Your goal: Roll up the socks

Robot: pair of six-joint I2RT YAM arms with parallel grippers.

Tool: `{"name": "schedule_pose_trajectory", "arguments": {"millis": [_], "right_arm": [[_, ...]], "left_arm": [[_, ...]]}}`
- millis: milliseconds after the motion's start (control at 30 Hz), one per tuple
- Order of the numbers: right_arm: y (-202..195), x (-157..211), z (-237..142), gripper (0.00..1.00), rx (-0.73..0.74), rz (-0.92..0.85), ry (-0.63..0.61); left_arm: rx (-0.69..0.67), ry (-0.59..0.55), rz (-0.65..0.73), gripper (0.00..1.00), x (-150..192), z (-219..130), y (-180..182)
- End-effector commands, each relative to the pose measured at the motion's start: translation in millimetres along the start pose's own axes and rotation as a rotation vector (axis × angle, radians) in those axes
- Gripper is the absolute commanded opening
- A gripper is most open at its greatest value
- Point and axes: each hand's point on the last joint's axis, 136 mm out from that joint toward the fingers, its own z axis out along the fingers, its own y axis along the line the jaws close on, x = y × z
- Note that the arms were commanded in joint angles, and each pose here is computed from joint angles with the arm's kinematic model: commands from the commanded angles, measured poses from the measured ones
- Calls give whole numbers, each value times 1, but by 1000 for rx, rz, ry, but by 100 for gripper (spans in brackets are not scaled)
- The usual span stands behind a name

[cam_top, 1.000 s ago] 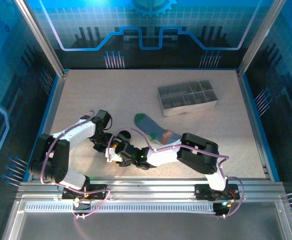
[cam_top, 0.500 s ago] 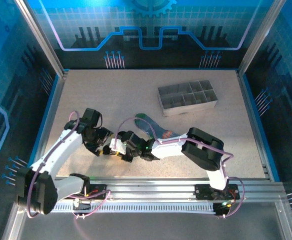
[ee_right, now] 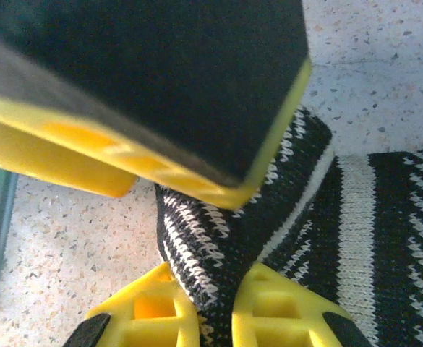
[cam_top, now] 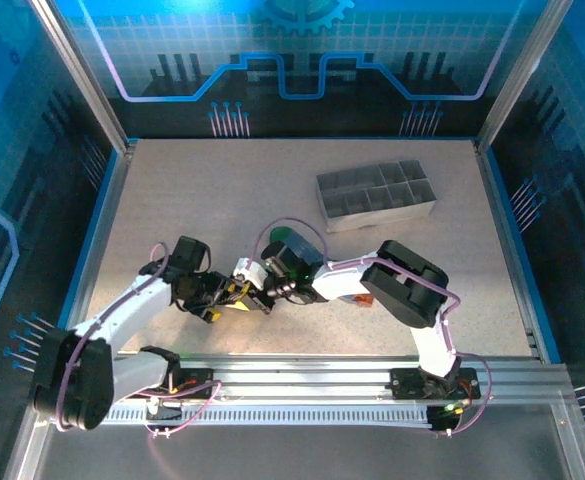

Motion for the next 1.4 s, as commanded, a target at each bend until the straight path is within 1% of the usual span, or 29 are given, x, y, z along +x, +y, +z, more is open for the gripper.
{"name": "schedule_pose_trajectory", "arguments": {"millis": [0, 67, 133, 200, 233, 300, 433, 467, 533, 633, 667, 700, 833, 967, 1033, 1100, 1200, 1367], "right_arm": [[-13, 118, 3, 0, 8, 285, 328], [-16, 117, 4, 0, 6, 303, 326], [-19, 114, 3, 1, 23, 292, 323], [-24, 100, -1, 12, 63, 245, 294], [-25, 93, -4, 18, 80, 212, 272], [-24, 69, -14, 35, 138, 99, 207], [-20, 20, -42, 53, 359, -187, 46], [-17, 16, -47, 56, 408, -252, 33], [-12, 1, -53, 58, 486, -345, 22], [2, -4, -49, 59, 539, -483, 52], [8, -17, -47, 60, 557, -522, 34], [10, -20, -45, 61, 575, -557, 39], [16, -24, -30, 60, 564, -628, 76], [12, -23, -14, 58, 565, -641, 104], [5, -11, -6, 51, 550, -628, 168], [-4, 0, -1, 40, 555, -589, 221], [-17, 17, -3, 29, 573, -507, 266], [-23, 38, -6, 9, 542, -433, 313]], "left_arm": [[-73, 17, 11, 62, 3, 18, 12], [-144, 12, 19, 59, 1, 27, 25], [-246, 18, 2, 51, 1, 33, 47], [-349, 38, -18, 44, 4, 36, 69], [-384, 43, -23, 42, 5, 36, 76], [-434, 46, -20, 38, 6, 35, 84], [-456, 34, -24, 37, 5, 29, 83], [-451, 35, -18, 37, 5, 28, 79], [-457, 37, -14, 37, 5, 27, 75], [-462, 42, -6, 37, 4, 25, 68], [-461, 42, -4, 37, 4, 25, 65], [-462, 45, -2, 37, 4, 25, 63], [-456, 53, -2, 37, 4, 27, 55], [-445, 60, 4, 37, 4, 28, 47], [-440, 61, 7, 37, 4, 27, 44], [-428, 55, 12, 38, 3, 24, 39], [-389, 50, 18, 44, 4, 18, 29], [-319, 73, 4, 49, 10, 14, 16]]}}
